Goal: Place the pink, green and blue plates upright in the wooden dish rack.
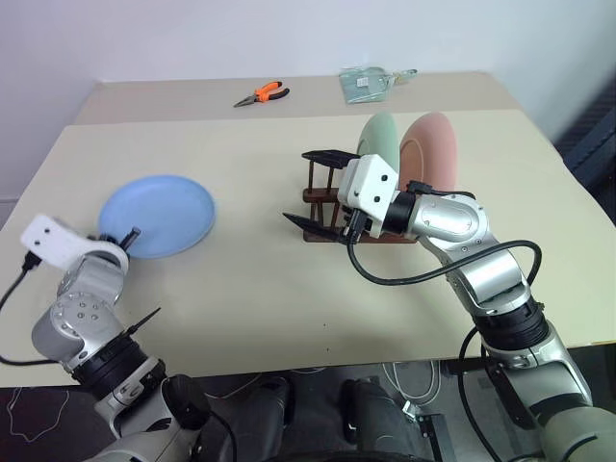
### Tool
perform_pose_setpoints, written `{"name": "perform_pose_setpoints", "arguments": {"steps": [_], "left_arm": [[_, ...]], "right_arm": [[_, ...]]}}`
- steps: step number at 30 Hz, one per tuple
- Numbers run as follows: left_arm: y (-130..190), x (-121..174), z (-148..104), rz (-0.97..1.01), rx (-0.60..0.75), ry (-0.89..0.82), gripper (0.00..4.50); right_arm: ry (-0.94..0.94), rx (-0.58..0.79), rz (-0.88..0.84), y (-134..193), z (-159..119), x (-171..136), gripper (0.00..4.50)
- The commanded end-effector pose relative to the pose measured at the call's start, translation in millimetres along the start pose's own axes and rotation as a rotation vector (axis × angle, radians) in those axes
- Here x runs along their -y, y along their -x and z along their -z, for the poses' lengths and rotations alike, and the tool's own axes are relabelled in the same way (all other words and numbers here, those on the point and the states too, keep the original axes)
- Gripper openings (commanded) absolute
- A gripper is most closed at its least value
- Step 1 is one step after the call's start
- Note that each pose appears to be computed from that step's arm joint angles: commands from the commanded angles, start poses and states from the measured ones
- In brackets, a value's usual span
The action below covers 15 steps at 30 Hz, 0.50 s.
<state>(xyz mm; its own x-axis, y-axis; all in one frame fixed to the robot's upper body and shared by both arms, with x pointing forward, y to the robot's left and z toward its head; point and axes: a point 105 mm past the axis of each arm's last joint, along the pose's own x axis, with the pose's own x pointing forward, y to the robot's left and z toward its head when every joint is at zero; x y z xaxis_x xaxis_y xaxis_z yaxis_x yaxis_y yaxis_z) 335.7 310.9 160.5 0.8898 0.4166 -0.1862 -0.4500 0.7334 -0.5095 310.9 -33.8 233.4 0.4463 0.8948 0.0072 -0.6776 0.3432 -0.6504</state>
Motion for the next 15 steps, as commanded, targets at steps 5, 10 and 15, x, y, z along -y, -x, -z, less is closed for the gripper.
{"name": "perform_pose_setpoints", "arguments": {"steps": [5, 10, 15], "left_arm": [[46.9, 148.9, -43.9, 0.561, 0.201, -0.188, 0.05], [68.9, 184.9, -33.9, 0.695, 0.181, -0.253, 0.05], [74.9, 188.1, -30.3, 0.728, 0.182, -0.288, 0.00]], "right_arm": [[0.243, 0.036, -0.018, -12.5, -14.4, -5.5, 4.50], [0.445, -0.024, 0.028, -36.7, -3.1, 6.9, 4.50], [0.488, -0.059, 0.036, -45.9, 8.5, 9.6, 2.63]]}}
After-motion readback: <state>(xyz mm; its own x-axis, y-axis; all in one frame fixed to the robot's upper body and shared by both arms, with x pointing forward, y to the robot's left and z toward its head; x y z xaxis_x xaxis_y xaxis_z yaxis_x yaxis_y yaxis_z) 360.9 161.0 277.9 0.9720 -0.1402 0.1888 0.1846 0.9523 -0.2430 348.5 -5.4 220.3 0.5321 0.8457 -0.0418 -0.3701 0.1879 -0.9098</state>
